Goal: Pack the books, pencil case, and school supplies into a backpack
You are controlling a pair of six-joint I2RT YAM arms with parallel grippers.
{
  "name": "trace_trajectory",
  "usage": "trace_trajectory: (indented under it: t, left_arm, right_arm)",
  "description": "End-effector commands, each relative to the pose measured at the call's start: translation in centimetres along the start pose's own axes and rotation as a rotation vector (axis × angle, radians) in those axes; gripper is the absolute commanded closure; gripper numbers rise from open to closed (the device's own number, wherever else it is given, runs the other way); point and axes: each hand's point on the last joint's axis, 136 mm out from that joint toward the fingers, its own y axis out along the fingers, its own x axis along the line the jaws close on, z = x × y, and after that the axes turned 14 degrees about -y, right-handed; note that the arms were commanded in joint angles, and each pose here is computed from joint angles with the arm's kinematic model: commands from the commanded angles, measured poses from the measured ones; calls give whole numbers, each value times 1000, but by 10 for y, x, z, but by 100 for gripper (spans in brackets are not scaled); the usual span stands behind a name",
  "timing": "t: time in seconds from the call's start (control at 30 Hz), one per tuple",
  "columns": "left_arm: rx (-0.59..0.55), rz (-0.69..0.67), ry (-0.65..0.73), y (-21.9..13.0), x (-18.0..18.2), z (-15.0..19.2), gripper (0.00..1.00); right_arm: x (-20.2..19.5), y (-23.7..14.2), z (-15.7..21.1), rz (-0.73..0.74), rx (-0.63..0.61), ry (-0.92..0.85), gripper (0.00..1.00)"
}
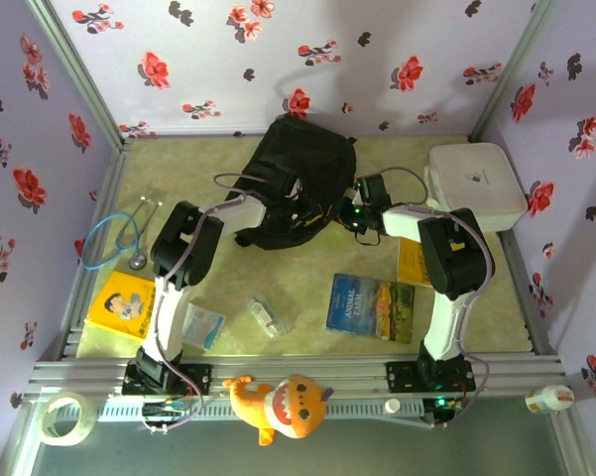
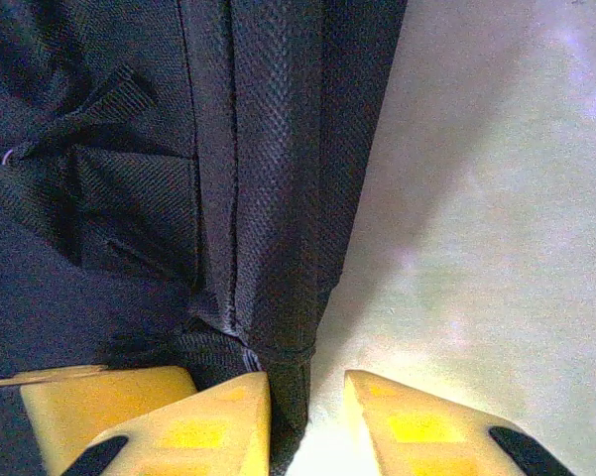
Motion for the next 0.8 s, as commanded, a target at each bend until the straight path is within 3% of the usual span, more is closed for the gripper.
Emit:
trace_trajectory:
  t: [0.0,0.23,0.77]
  left_arm:
    - [-27,25,28,7,-11,-4,80]
    - [-28,33,37,11,-15,-7,74]
    - [-34,4,25,21,-12,-13,77]
  right_arm:
    - [-14,0,26,41,80,44,75]
    - [-16,0,27,47,83,48,75]
    - [-17,1,28,48,85,49,76]
